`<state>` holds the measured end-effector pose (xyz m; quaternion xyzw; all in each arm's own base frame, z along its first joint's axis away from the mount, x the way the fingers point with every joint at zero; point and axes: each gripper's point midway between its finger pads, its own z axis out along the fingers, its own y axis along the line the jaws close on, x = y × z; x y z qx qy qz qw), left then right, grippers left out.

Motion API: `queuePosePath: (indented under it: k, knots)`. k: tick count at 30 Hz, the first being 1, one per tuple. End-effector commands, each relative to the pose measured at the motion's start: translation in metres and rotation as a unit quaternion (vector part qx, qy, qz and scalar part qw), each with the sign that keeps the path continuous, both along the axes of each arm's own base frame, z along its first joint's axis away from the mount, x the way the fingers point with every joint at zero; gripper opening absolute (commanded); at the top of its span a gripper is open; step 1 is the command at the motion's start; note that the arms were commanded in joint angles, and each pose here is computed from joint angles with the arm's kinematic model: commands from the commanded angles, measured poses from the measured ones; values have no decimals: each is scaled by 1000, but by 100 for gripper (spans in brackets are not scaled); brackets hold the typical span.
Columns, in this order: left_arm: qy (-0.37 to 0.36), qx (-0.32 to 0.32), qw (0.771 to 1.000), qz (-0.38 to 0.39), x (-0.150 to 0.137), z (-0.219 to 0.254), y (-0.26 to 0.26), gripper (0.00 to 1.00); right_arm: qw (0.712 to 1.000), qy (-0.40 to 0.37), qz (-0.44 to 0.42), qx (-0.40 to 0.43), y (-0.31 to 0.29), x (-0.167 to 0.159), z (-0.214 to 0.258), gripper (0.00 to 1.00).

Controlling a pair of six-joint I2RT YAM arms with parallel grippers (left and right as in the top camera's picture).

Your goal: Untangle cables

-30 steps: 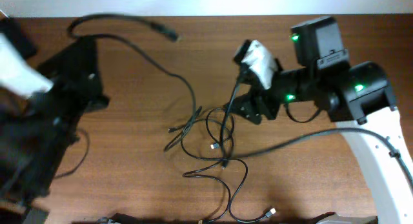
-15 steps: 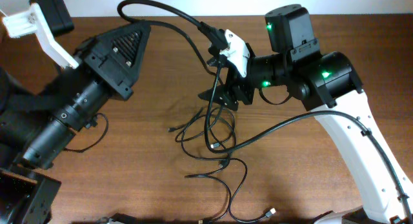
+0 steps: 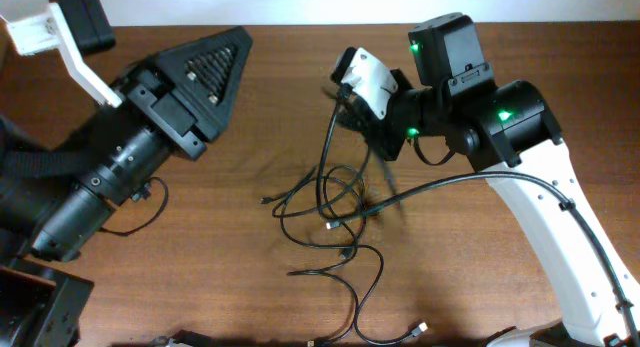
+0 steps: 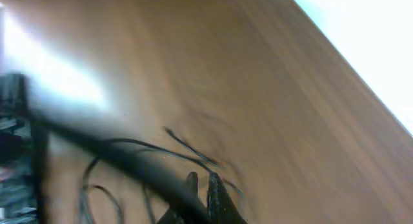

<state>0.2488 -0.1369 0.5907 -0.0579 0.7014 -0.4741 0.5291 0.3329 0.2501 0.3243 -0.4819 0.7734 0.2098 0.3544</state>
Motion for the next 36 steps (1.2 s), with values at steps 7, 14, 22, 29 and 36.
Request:
queuePosePath:
  k: [7,14,22,29,36]
  knots:
    - [-50,77,996,-5,-6,-3,0,72,943,-113,-312,-28,-90,86,40,4]
    - [-51,156,986,-13,0,-27,-1,82,848,-198,-470,145,-157,104,138,4]
    - [-55,212,976,-22,1,-44,-2,88,712,-288,-625,137,-317,69,193,4]
    - [-13,227,974,-10,20,-64,0,89,499,-366,-781,81,-453,-34,233,4]
    - [13,236,972,-9,34,-79,-1,91,182,-372,-909,-38,-536,-167,232,4]
